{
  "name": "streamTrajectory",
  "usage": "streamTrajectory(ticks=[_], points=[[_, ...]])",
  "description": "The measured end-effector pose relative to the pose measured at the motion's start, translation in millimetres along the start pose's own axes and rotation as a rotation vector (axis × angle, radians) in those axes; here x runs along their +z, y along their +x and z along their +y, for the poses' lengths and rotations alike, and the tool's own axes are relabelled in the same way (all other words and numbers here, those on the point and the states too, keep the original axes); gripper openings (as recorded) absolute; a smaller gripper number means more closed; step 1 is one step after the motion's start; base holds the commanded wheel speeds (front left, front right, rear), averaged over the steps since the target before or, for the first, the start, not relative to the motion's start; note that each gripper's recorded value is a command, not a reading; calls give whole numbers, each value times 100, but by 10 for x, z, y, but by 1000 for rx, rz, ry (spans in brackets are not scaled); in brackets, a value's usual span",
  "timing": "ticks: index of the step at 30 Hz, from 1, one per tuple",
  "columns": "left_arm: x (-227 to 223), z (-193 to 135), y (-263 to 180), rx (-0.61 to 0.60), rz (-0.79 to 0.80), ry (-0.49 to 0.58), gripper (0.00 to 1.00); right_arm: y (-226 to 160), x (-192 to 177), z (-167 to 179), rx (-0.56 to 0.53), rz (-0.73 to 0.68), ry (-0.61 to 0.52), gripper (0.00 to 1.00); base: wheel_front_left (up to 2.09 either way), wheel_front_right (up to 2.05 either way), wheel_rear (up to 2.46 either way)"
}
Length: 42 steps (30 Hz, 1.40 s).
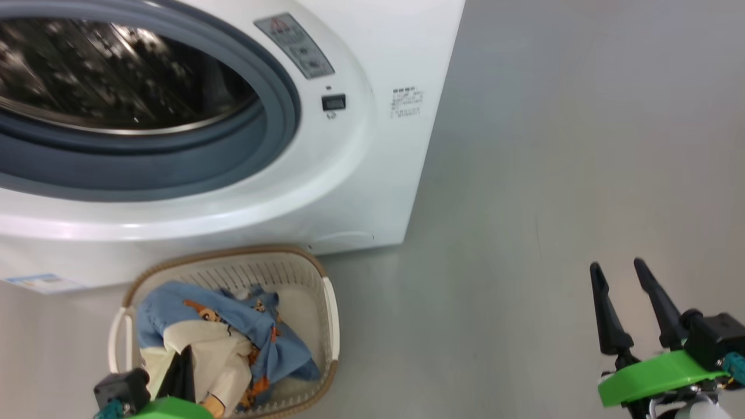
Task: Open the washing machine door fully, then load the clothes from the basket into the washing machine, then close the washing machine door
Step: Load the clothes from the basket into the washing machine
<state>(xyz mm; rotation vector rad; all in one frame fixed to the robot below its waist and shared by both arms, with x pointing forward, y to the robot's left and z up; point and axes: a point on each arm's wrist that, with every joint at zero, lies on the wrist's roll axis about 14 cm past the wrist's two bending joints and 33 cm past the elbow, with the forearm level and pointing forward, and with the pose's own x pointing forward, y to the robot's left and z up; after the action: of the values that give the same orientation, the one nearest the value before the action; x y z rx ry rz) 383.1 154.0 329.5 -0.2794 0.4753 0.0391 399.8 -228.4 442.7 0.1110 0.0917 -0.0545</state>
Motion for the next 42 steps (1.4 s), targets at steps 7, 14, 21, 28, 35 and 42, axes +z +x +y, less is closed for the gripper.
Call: streamTrajectory(ticks=[7,14,21,28,35,42], points=[[317,-35,-322,-10,-127,-17,0,-182,137,79,12,-38,21,100,0,0,0],[611,-43,-620,-17,-248,-27,0,-332,270,126,28,-76,14,100,0,0,0],[760,-39,-910,-21,-329,-26,0,-484,378,166,45,-110,-13,100,0,0,0],[899,-67,-1067,-28,-391,-10,0,-614,465,139,38,-141,-20,100,0,0,0],[1027,-158,-1111,-51,-435,-8,0,-668,515,119,29,-160,-27,100,0,0,0],[1058,-148,-1126,-50,-445,-5,0,-724,446,106,20,-141,-24,100,0,0,0]])
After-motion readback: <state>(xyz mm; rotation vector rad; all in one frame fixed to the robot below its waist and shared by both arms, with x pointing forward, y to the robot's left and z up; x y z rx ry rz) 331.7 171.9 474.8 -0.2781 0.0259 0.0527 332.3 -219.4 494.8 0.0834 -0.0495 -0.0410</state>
